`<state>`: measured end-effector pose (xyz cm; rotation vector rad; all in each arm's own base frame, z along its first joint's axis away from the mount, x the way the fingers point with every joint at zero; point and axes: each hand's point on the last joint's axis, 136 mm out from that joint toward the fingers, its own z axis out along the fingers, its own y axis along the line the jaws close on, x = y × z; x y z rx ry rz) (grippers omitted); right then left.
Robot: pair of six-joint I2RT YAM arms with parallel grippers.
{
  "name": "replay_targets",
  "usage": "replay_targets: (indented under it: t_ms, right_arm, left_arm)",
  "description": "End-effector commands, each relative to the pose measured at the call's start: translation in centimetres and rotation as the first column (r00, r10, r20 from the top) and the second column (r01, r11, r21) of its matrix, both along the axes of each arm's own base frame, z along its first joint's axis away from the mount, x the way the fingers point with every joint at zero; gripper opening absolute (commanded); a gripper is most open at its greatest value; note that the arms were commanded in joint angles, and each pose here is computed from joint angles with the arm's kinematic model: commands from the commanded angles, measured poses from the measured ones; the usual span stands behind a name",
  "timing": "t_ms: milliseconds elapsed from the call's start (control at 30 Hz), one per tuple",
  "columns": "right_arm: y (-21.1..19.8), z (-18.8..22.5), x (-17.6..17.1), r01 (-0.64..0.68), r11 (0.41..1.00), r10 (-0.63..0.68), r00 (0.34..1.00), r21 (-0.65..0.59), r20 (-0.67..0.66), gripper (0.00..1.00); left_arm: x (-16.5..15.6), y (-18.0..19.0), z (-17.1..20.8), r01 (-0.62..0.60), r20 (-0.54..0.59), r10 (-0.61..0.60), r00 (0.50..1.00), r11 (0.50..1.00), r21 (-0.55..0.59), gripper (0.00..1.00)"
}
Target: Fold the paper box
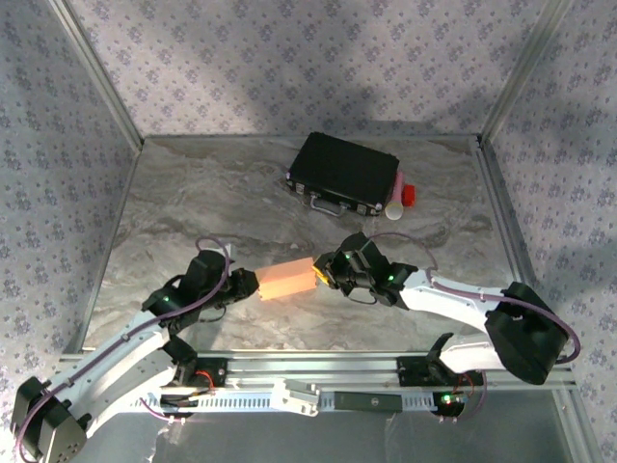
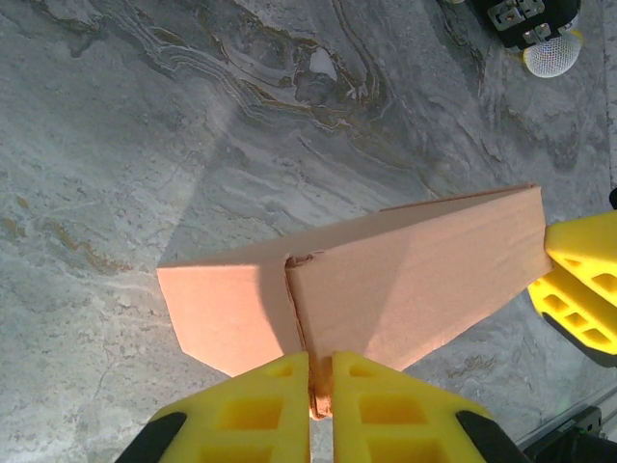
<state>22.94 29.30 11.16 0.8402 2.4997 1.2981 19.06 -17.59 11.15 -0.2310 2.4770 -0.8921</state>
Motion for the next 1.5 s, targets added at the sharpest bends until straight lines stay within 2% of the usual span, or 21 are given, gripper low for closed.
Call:
replay_targets:
  t_ms: [0, 67, 100, 267, 333, 400, 533, 667, 833, 967, 1200, 1333, 1367, 1467]
  right_arm:
    - [-1.5, -3.6, -1.3, -0.004, 0.995, -0.006, 0.995, -0.101, -0.100, 0.19]
    - [-1.4, -3.0, -1.1, -0.006, 0.995, -0.002, 0.996, -0.096, -0.086, 0.21]
    - [-1.3, -2.5, -1.1, -0.008, 0.995, 0.001, 0.998, -0.098, -0.070, 0.25]
    - [-2.3, 1.6, -1.5, 0.033, 0.984, -0.030, 0.999, -0.178, 0.020, 0.60]
    - [-2.5, 2.6, -2.5, 0.108, 0.969, -0.109, 0.994, -0.222, 0.007, 0.75]
    - [-2.4, 2.8, -3.4, 0.185, 0.947, -0.203, 0.978, -0.262, -0.042, 0.80]
    - [-0.3, 2.1, -4.5, 0.157, 0.924, -0.257, 0.930, -0.347, -0.264, 0.80]
    - [2.9, 0.3, -4.7, 0.132, 0.937, -0.268, 0.866, -0.324, -0.423, 0.80]
    - [5.8, 1.2, -2.0, 0.231, 0.941, -0.318, 0.856, -0.248, -0.408, 0.83]
    - [6.1, 0.2, -1.8, 0.276, 0.927, -0.365, 0.814, -0.253, -0.452, 0.84]
    - [6.3, -1.7, -1.4, 0.287, 0.918, -0.387, 0.792, -0.272, -0.473, 0.80]
    - [6.1, -2.1, -1.3, 0.289, 0.915, -0.395, 0.791, -0.283, -0.468, 0.73]
    - [6.1, -2.1, -1.2, 0.288, 0.916, -0.392, 0.793, -0.281, -0.466, 0.72]
    - [6.4, -2.1, -0.7, 0.256, 0.931, -0.351, 0.824, -0.260, -0.445, 0.62]
  left_arm:
    - [-1.1, 0.7, -2.2, 0.012, -0.066, -0.009, 0.998, 0.999, 0.050, 0.11]
    - [-1.1, 0.6, -1.8, 0.014, -0.059, -0.012, 0.998, 0.999, 0.042, 0.10]
    - [-1.1, 0.5, -1.6, 0.016, -0.056, -0.014, 0.998, 0.999, 0.040, 0.10]
    - [-0.9, -0.3, -0.2, 0.036, -0.032, -0.035, 0.999, 0.999, 0.028, 0.11]
    - [-0.8, -0.5, 0.1, 0.038, -0.020, -0.037, 0.999, 0.999, 0.033, 0.11]
    - [-0.8, -0.7, 0.1, 0.040, -0.016, -0.039, 0.999, 0.998, 0.038, 0.12]
    - [-0.7, -0.9, -0.2, 0.043, -0.018, -0.042, 0.999, 0.998, 0.048, 0.11]
    - [-0.8, -1.0, -0.2, 0.046, -0.017, -0.045, 0.999, 0.998, 0.049, 0.11]
    - [-0.9, -1.0, 0.0, 0.050, -0.010, -0.049, 0.999, 0.998, 0.047, 0.11]
    - [-0.9, -1.0, 0.0, 0.051, -0.007, -0.051, 0.999, 0.997, 0.050, 0.11]
    - [-1.0, -1.0, 0.2, 0.052, -0.002, -0.052, 0.999, 0.998, 0.046, 0.11]
    - [-0.9, -1.2, 0.5, 0.054, 0.001, -0.055, 0.999, 0.997, 0.046, 0.11]
    - [-0.8, -1.2, 0.6, 0.054, 0.002, -0.054, 0.999, 0.998, 0.045, 0.12]
    - [-0.8, -1.3, 1.5, 0.063, 0.025, -0.064, 0.998, 0.997, 0.049, 0.29]
